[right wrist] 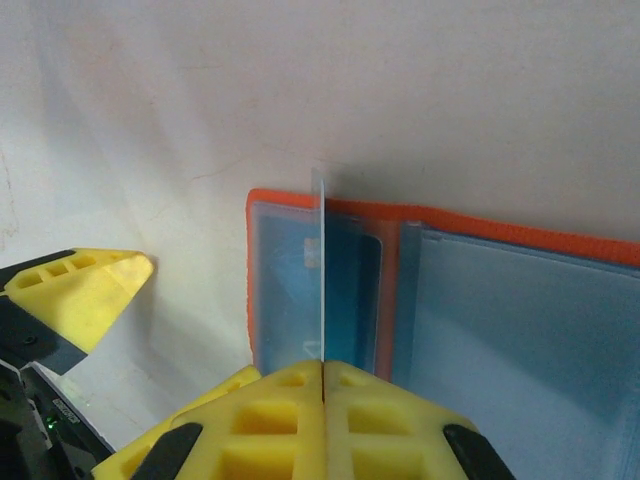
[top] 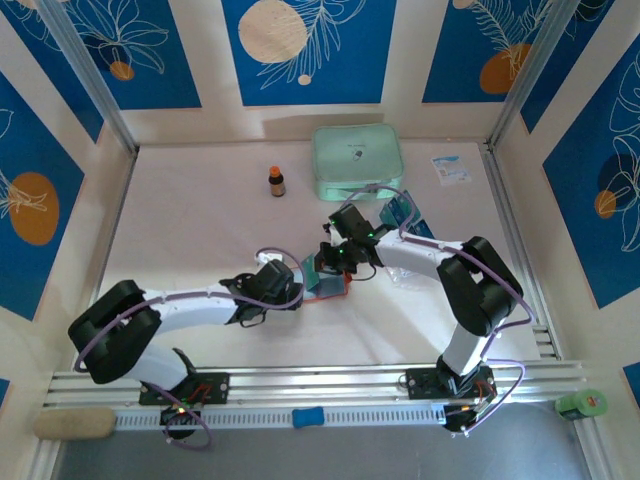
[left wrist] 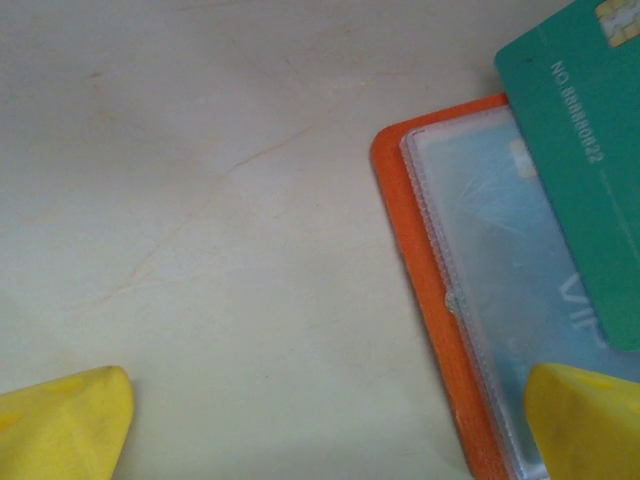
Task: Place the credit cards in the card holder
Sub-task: Insert the credit card into the card slot.
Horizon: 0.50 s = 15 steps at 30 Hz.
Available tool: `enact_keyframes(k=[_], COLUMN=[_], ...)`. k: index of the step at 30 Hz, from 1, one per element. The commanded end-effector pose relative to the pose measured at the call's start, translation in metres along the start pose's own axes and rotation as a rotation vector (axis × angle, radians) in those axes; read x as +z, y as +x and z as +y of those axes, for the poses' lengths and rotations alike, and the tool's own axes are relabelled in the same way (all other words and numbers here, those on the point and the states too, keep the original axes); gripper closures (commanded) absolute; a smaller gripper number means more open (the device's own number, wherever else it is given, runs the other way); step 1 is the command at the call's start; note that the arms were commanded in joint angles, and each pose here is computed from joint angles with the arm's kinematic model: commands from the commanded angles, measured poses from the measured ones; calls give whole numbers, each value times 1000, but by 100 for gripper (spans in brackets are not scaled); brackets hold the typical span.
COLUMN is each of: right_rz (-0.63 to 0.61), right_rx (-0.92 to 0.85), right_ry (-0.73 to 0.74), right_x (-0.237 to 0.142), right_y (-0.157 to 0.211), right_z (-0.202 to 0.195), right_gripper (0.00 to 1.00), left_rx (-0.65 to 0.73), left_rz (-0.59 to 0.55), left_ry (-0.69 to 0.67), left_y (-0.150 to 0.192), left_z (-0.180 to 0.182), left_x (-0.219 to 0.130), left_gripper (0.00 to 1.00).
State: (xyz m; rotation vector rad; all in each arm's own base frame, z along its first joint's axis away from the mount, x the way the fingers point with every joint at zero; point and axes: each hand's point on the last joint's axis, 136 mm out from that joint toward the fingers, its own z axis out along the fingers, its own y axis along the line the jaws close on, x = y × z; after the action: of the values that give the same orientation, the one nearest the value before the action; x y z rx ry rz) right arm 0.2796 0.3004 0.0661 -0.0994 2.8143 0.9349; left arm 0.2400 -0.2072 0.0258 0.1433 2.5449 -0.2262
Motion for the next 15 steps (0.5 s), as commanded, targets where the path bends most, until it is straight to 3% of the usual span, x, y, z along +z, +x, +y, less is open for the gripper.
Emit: enact_keyframes(k=[1, 15], right_rz=[-48, -198], right_rx=[19, 49], right_ry=[-45, -142], right_x=[-24, -28], right_y=[-9, -15], right_z=[6, -14], right_gripper=[100, 100], left_rx=[-4, -2], left_rz=[10, 24], left_ry=[-15, -31], left_y=[6, 13], left_z=[7, 13], left_x=[3, 4], left_gripper=[0, 0])
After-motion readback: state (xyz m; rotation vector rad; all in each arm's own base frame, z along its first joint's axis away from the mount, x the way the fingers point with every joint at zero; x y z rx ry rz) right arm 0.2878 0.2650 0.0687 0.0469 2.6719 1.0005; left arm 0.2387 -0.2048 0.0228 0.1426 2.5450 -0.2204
